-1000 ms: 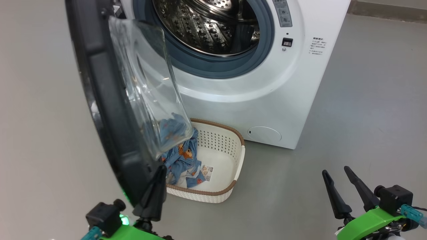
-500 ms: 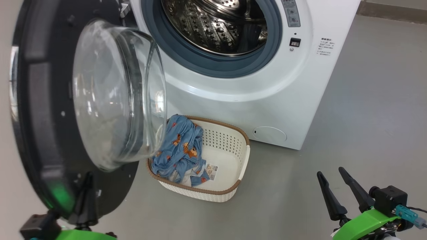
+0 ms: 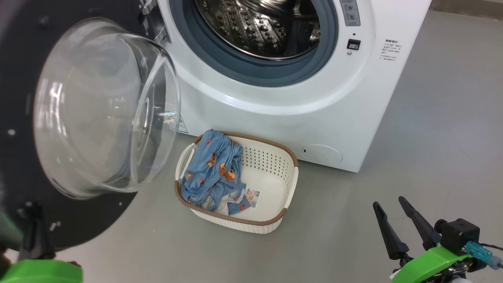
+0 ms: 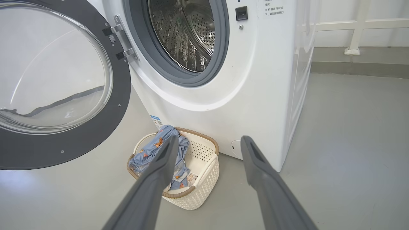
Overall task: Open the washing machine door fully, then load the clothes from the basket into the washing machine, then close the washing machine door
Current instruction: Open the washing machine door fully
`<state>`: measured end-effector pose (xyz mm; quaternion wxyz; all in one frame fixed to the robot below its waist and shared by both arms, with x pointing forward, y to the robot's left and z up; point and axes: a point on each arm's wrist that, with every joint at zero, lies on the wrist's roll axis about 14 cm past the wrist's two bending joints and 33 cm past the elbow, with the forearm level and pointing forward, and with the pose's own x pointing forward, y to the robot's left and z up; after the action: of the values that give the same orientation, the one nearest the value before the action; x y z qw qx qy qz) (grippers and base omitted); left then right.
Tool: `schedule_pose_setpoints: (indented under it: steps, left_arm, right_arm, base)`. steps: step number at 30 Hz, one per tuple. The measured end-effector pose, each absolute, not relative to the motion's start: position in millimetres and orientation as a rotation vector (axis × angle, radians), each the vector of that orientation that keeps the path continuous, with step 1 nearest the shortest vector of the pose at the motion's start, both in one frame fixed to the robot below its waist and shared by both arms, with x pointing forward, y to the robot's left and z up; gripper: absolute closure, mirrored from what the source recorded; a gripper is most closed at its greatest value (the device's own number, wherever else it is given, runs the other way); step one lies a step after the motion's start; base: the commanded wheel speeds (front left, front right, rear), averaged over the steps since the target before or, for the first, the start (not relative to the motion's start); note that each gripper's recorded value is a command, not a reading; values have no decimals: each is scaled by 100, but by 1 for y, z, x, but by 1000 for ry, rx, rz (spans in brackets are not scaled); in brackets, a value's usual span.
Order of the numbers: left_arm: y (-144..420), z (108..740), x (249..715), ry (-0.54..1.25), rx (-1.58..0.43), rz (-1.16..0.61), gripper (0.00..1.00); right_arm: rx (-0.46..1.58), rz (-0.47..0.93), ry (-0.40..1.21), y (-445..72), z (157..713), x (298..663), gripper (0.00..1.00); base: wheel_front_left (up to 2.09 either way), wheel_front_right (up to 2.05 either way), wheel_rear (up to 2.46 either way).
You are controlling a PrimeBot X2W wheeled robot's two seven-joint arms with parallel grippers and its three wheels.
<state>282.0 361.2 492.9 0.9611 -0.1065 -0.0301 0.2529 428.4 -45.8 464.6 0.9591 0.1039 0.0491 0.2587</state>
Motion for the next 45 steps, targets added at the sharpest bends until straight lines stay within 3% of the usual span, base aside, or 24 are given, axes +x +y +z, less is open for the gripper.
schedule_pose_setpoints:
  steps: [19,45]
  left_arm:
    - [446,510,287,-52,-127,703,100]
    - [490,511,304,-22,-151,812,100]
  right_arm:
    - [212,554,133,-35,450,438,0]
    - [201,536,122,-45,447,457,0]
  base:
    - [0,0,0]
    - [0,0,0]
